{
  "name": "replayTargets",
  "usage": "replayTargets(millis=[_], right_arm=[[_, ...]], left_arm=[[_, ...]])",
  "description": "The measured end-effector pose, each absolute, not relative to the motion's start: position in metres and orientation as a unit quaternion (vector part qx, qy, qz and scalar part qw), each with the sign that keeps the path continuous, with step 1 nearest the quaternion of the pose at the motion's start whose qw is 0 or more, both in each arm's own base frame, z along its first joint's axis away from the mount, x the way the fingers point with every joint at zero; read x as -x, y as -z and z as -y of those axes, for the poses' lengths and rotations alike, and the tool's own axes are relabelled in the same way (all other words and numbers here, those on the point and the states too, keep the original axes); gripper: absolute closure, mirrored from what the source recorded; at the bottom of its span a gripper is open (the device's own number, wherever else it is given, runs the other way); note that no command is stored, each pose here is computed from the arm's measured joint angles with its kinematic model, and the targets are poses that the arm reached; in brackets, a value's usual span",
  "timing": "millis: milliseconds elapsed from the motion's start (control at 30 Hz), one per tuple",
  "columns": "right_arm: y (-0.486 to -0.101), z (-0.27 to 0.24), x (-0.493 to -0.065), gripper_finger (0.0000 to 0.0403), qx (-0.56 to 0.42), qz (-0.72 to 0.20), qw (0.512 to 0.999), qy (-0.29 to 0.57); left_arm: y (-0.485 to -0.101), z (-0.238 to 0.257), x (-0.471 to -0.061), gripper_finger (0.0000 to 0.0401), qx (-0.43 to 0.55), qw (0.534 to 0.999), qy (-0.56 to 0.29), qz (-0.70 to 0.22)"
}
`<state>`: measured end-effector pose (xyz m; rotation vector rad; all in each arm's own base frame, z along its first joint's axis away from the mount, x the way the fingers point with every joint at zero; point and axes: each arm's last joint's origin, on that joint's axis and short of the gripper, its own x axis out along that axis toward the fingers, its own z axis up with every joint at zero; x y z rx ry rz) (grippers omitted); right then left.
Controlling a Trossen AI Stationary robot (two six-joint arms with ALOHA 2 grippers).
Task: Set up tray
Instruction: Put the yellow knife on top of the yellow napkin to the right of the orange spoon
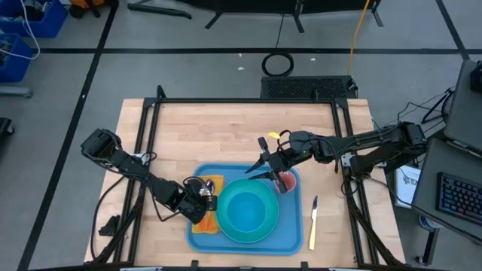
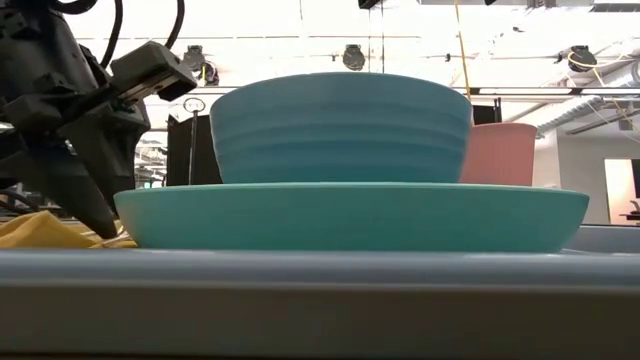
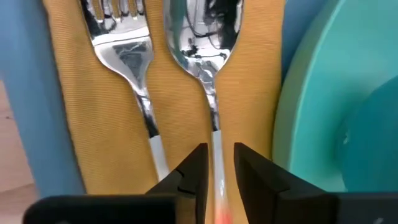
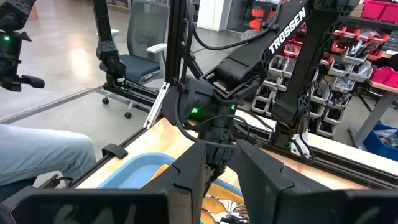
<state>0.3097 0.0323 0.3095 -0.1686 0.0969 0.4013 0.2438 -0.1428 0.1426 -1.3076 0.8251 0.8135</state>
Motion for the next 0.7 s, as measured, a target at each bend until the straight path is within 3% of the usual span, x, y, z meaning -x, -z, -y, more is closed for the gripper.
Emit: replayTargets(millis=[433, 700], right_arm=[[-0.309, -0.032, -0.31, 0.0323, 0.084, -0.048, 0.975, -0.199], [-0.309, -0.032, -0.31, 0.0323, 0.087, -0.048, 0.975, -0.199]], left_arm=[[-0.143, 0.147, -0.241, 0.034, 0.563, 0.648, -0.342, -0.381], [-0.151, 0.157, -0.236, 0.0339, 0.529, 0.707, -0.324, -0.34]])
